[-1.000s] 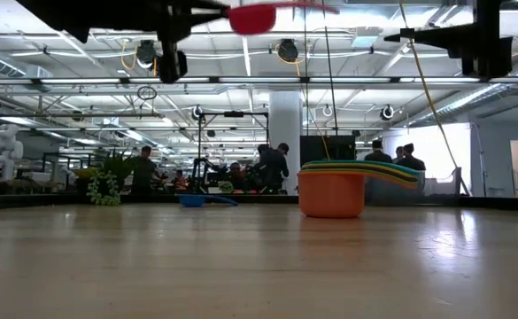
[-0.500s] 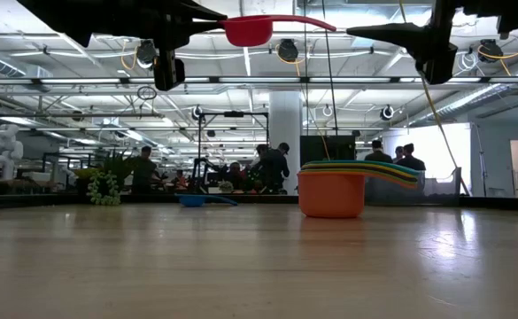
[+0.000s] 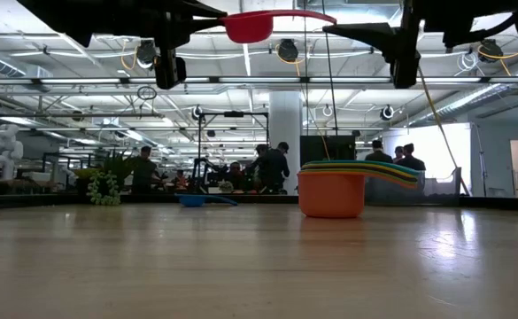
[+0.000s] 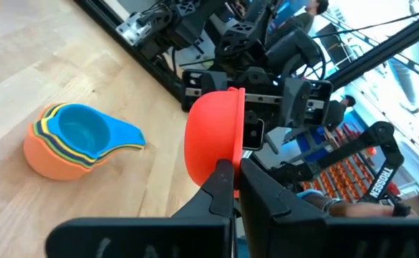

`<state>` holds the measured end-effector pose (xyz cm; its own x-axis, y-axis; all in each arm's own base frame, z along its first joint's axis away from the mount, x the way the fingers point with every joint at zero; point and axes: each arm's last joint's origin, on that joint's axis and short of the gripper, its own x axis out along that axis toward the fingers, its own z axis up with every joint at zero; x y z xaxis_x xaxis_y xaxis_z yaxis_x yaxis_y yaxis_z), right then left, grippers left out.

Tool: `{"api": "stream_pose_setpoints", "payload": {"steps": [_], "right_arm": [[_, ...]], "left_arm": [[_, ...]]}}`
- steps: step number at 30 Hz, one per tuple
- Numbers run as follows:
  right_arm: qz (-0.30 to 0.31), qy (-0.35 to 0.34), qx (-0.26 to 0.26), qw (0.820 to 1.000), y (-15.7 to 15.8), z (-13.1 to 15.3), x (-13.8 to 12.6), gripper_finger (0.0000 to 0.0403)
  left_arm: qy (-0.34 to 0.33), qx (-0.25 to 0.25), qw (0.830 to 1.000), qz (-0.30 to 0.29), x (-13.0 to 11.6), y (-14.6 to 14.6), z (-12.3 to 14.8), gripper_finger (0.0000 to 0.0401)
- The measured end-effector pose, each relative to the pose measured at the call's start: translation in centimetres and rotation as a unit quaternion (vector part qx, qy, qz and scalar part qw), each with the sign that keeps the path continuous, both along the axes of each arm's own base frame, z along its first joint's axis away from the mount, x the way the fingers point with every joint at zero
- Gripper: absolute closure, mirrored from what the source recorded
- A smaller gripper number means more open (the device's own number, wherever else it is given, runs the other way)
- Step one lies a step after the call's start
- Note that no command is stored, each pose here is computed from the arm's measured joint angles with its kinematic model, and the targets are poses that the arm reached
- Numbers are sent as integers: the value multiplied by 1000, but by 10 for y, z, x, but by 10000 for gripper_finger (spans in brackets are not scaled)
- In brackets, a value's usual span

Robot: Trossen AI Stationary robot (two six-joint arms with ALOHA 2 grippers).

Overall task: Nest measuring cups in basket
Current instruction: Stack the light red measuring cup on top of the light blue measuring cup

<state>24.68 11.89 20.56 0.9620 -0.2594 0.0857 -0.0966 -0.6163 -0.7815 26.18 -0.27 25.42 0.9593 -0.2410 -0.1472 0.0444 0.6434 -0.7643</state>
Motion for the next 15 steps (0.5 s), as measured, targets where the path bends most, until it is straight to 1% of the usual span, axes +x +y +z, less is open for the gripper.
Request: {"api": "stream_pose_setpoints", "payload": {"steps": [3,8,12,15], "right_arm": [[-5,-1,0,1000,-2,0,1,157],[-7,-5,-1,1000,-3,1,1,179],[-11,-35,-3,999,-4,9,0,189],[-15,-49,-5,999,-6,12,0,192]], "left_arm": [[-13,1,1000,0,0,0,2,396],[-27,10,1000,-5,1,-2,5,391],[-29,14,999,-6,1,-2,5,396],[-42,18,999,-6,1,-2,7,395]]}}
